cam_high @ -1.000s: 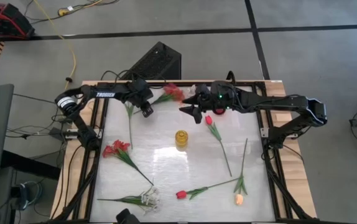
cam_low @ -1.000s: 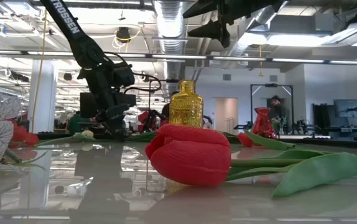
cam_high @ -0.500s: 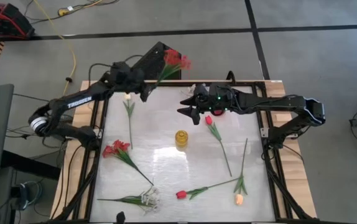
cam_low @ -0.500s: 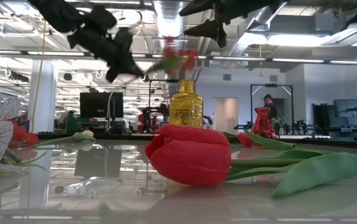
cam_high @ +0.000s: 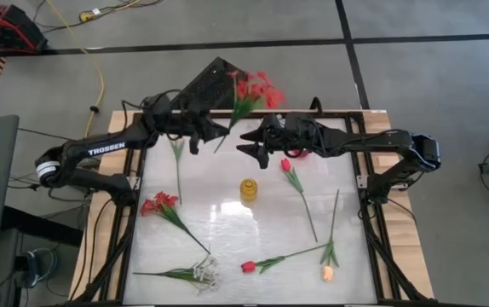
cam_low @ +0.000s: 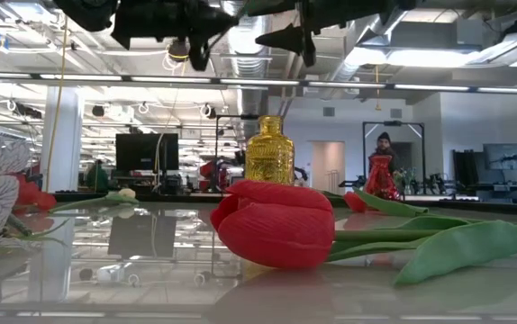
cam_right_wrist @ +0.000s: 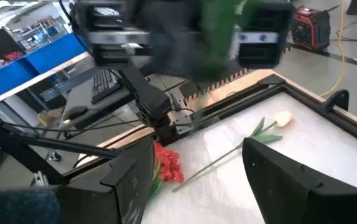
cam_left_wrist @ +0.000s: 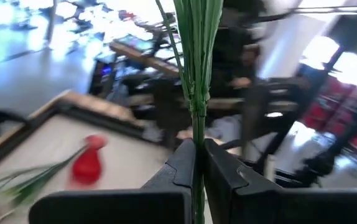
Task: Sort flowers into vase by color
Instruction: Put the top red flowers into the red vase
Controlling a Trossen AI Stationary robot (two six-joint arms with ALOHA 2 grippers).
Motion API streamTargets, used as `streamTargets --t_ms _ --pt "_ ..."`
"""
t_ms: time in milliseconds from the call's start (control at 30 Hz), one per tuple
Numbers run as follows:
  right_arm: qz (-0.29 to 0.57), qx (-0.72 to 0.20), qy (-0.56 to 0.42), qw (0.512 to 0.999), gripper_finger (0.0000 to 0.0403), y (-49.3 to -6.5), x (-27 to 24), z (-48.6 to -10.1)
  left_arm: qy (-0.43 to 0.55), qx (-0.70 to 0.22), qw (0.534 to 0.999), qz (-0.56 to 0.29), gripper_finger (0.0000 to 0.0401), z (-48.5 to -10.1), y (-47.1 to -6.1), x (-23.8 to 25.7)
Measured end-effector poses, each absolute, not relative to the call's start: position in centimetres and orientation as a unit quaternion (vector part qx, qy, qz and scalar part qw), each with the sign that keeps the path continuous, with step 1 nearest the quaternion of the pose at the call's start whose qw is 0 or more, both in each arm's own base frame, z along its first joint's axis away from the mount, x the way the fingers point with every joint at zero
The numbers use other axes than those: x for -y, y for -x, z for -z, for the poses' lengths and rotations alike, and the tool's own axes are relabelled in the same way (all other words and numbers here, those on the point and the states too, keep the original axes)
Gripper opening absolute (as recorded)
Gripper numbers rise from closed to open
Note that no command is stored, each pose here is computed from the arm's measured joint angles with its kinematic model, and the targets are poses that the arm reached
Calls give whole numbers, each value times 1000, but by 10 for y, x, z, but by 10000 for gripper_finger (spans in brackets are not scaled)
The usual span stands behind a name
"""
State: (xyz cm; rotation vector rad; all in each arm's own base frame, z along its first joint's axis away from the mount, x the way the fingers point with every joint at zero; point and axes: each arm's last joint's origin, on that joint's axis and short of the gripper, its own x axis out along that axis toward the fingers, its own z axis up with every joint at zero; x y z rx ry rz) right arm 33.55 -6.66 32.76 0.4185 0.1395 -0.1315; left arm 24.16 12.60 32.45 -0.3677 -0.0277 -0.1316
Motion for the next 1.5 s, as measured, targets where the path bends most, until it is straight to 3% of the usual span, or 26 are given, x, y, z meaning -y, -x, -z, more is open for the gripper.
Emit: streamTargets --t_ms 167,500,1067,1500 --pt "64 -43 -203 976 270 -336 69 -333 174 17 980 98 2 -327 -250 -107" --pt "54 17 -164 985 270 -336 70 -345 160 9 984 82 2 -324 -255 -98" --pt "-9 -69 -145 987 270 -335 64 -331 167 6 983 69 2 -323 -256 -99" --pt "17 39 -123 992 270 -336 66 -351 167 2 984 57 2 -321 -256 -100"
